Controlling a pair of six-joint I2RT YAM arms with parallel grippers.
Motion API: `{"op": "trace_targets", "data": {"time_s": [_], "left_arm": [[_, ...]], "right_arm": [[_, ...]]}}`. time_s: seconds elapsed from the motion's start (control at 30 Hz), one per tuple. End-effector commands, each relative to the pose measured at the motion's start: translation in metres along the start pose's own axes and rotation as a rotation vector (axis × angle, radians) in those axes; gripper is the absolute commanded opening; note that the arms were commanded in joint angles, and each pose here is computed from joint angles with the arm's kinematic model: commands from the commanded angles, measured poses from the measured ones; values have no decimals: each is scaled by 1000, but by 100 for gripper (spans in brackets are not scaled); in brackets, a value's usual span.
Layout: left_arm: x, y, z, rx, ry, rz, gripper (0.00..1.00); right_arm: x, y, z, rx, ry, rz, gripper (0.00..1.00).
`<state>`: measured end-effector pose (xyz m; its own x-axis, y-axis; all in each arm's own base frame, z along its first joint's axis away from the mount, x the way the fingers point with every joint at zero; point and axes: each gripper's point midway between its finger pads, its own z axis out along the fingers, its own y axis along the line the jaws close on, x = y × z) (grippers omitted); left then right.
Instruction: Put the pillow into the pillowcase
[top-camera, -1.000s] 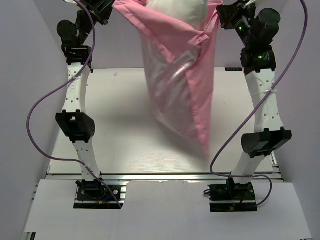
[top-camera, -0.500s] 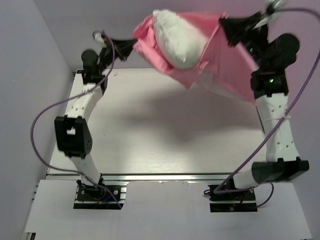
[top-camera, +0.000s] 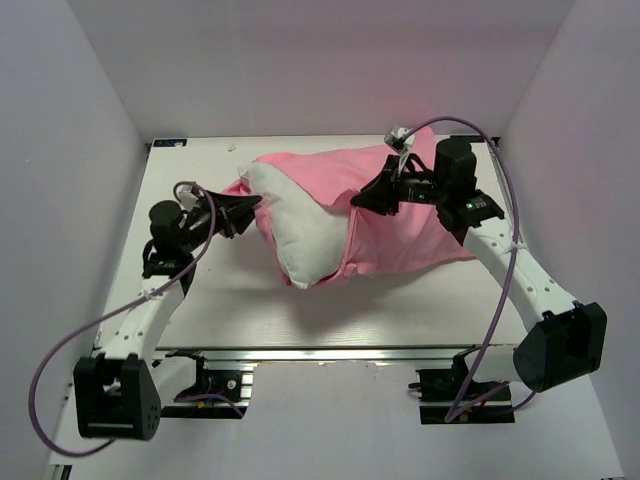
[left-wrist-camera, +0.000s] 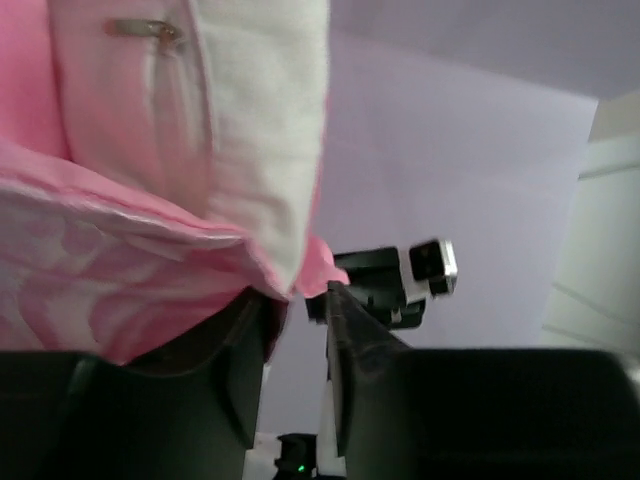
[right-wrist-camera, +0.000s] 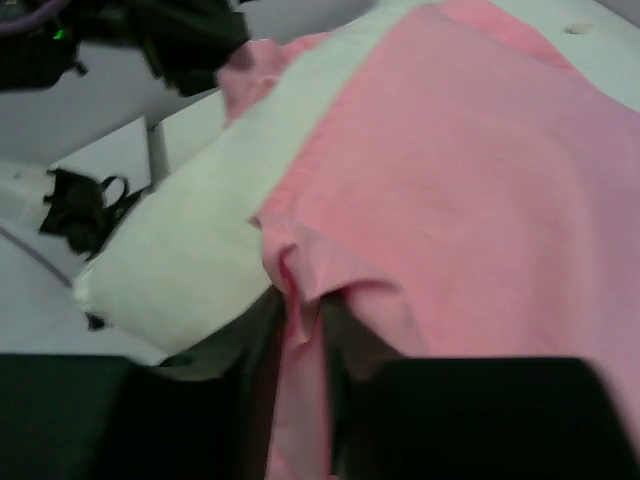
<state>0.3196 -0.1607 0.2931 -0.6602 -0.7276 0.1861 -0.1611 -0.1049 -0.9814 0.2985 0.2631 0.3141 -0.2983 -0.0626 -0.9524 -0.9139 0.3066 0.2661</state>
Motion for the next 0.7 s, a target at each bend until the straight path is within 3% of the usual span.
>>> {"op": "trace_targets", "data": {"time_s": [0.0, 0.03, 0.1, 0.17, 0.23, 0.27, 0.37, 0.43, 0.47, 0.67], "left_arm": [[-10, 12, -26, -92, -86, 50, 42], [-12, 3, -35, -87, -113, 82, 48], [-21, 22, -49, -197, -155, 84, 62], [-24, 30, -58, -285, -165, 100, 70], [-26, 48, -66, -393, -160, 110, 72], [-28, 38, -68, -408, -175, 137, 73], [-36, 38, -82, -541, -220, 223, 78], [-44, 48, -99, -666, -269, 264, 80], [-48, 40, -102, -688, -295, 288, 81], [-57, 33, -144, -822, -492, 336, 92]], "right_arm": [[-38, 53, -9, -164, -51, -141, 32], [-54, 61, -11, -182, -71, -168, 36], [-72, 64, -12, -189, -89, -185, 49], [-106, 72, -16, -192, -131, -247, 62], [-119, 72, -5, -181, -136, -252, 62], [-141, 83, -4, -175, -160, -300, 62], [-118, 98, 42, -70, -39, -296, 67], [-101, 97, 64, 11, 6, -324, 87], [-83, 82, 75, 116, 45, -322, 89], [-13, 74, 126, 221, 207, -311, 89]]}}
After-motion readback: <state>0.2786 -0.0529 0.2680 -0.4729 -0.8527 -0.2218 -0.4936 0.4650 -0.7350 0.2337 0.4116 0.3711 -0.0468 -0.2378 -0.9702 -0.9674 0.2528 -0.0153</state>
